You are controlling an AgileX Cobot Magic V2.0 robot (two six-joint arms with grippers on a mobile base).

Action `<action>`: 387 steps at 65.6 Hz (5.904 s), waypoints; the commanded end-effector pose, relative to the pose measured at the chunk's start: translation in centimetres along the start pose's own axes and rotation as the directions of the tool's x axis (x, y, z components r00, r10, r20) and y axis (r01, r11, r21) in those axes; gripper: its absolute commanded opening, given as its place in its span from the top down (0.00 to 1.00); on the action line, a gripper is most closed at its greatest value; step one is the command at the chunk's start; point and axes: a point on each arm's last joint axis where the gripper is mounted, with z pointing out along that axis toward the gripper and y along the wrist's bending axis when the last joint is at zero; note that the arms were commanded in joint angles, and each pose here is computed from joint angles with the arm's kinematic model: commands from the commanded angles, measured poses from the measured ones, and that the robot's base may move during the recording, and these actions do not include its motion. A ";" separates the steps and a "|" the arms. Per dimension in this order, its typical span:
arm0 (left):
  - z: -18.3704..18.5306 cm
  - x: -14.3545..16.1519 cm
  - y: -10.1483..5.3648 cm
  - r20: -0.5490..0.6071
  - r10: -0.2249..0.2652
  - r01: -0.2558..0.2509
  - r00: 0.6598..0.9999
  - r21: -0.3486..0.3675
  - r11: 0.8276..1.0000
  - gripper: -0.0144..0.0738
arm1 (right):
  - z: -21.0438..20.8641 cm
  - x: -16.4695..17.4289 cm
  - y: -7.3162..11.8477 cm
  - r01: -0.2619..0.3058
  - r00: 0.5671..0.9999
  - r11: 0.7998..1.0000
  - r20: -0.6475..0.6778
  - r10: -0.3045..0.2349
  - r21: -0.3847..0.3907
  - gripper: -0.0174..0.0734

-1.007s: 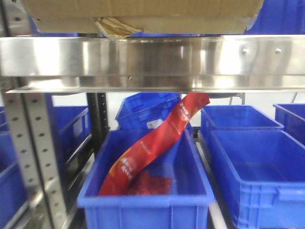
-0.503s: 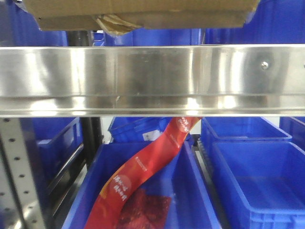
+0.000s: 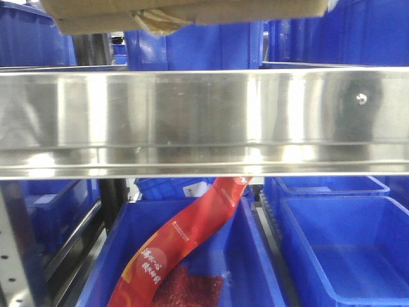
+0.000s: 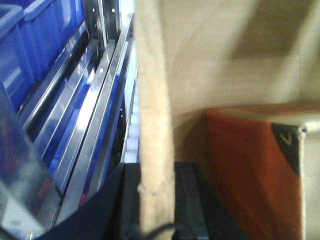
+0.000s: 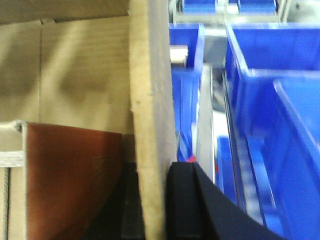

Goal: Stack two boxes on right shelf middle

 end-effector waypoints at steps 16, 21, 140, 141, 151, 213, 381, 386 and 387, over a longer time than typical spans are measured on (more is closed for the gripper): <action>-1.0 -1.4 0.7 0.117 0.024 -0.023 0.993 -0.006 1.000 0.96 | -1.0 -2.3 0.6 0.023 0.979 0.996 0.202 -0.004 -0.090 0.98; -1.0 -1.5 0.6 0.124 0.024 -0.024 0.992 0.000 1.000 0.96 | -0.9 -2.0 0.5 0.012 0.985 0.997 0.171 0.001 -0.076 0.98; 2.7 -0.5 0.6 -0.117 0.078 -0.058 0.990 0.167 0.984 0.95 | 3.9 2.4 0.5 0.073 0.936 0.996 -0.347 -0.052 0.049 0.88; 2.7 -0.4 0.5 -0.117 0.081 -0.060 0.990 0.172 0.983 0.96 | 4.0 2.6 0.5 0.075 0.935 0.996 -0.351 -0.054 0.047 0.93; 2.4 1.3 0.2 -0.027 0.080 -0.071 0.996 0.249 0.966 0.96 | 3.8 4.4 0.4 0.095 0.955 0.995 -0.283 -0.091 0.002 0.99; -10.9 15.2 10.8 0.442 -0.153 -0.007 0.884 0.339 0.941 0.96 | -16.7 12.8 -4.7 0.063 0.905 0.956 0.419 0.067 -0.288 0.99; -7.7 29.1 13.4 0.489 -0.010 -0.058 0.872 0.123 0.991 0.96 | -15.3 30.8 -9.9 0.040 0.931 0.986 0.352 -0.096 0.162 0.99; -7.4 30.5 13.6 0.495 0.007 -0.066 0.869 0.103 0.993 0.96 | -15.3 30.8 -9.9 0.040 0.931 0.986 0.352 -0.096 0.162 0.99; -7.3 31.0 13.6 0.493 0.007 -0.066 0.870 0.102 0.993 0.96 | -15.3 30.8 -9.9 0.040 0.931 0.986 0.352 -0.096 0.162 0.99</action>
